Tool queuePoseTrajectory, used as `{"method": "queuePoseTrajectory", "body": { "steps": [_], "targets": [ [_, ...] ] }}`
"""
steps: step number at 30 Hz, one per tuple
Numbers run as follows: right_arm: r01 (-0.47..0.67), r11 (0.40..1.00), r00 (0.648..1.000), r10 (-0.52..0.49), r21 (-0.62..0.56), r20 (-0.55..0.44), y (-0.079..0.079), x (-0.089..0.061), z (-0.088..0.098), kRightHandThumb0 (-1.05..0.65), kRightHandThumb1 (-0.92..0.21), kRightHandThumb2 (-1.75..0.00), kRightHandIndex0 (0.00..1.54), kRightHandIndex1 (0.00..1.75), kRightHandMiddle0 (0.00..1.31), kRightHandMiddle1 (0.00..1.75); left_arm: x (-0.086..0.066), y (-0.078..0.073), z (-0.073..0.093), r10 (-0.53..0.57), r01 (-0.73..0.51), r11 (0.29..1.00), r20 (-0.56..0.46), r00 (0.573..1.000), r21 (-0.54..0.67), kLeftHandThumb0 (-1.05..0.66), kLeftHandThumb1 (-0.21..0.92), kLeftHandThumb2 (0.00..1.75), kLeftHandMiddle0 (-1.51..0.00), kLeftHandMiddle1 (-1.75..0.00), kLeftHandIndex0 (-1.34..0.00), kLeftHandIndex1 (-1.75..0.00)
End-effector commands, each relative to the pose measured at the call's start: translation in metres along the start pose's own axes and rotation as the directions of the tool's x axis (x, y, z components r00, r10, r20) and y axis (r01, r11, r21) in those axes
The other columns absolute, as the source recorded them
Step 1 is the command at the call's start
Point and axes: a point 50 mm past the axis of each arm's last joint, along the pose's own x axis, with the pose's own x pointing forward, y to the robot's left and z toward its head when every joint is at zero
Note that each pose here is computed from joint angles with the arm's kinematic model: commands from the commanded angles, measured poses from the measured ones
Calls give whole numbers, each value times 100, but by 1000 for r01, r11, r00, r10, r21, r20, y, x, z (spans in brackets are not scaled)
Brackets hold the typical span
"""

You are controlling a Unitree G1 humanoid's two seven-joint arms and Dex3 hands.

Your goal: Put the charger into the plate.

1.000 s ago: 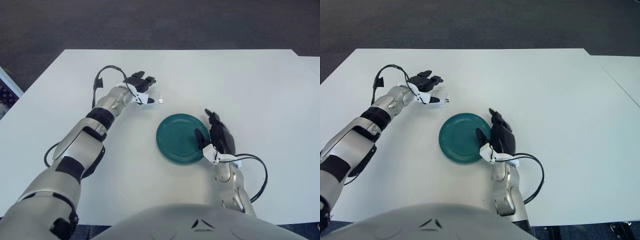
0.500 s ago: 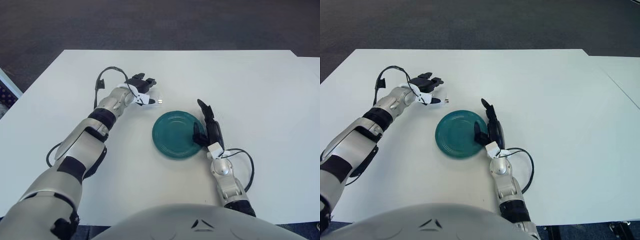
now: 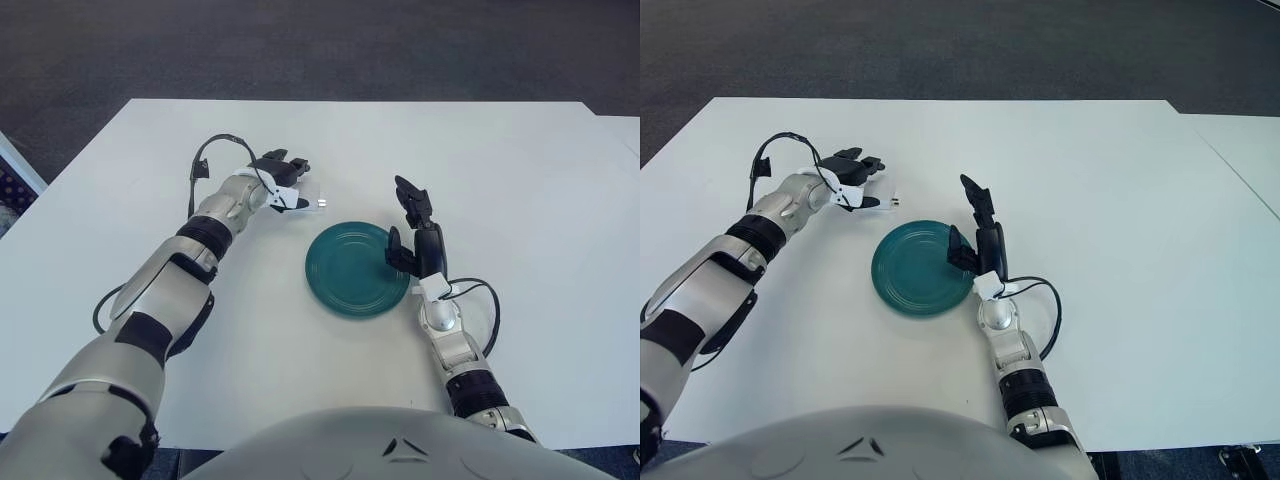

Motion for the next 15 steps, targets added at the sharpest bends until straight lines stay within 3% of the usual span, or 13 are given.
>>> {"method": "queuePoseTrajectory", "body": {
  "steps": [1, 15],
  "targets": [
    [-19, 999, 973, 24, 26, -228, 0, -51, -37, -104, -92, -96, 27, 1, 0, 41, 0, -6, -3, -35, 35, 999, -13, 999, -2, -105, 92, 76, 0, 0, 0, -60],
    [70, 996, 955, -54, 46, -292, -13, -54, -43, -100, -92, -99, 3, 0, 0, 12, -2, -13, -3, -58, 58, 998, -6, 998, -11, -105, 92, 78, 0, 0, 0, -54]
  ]
}}
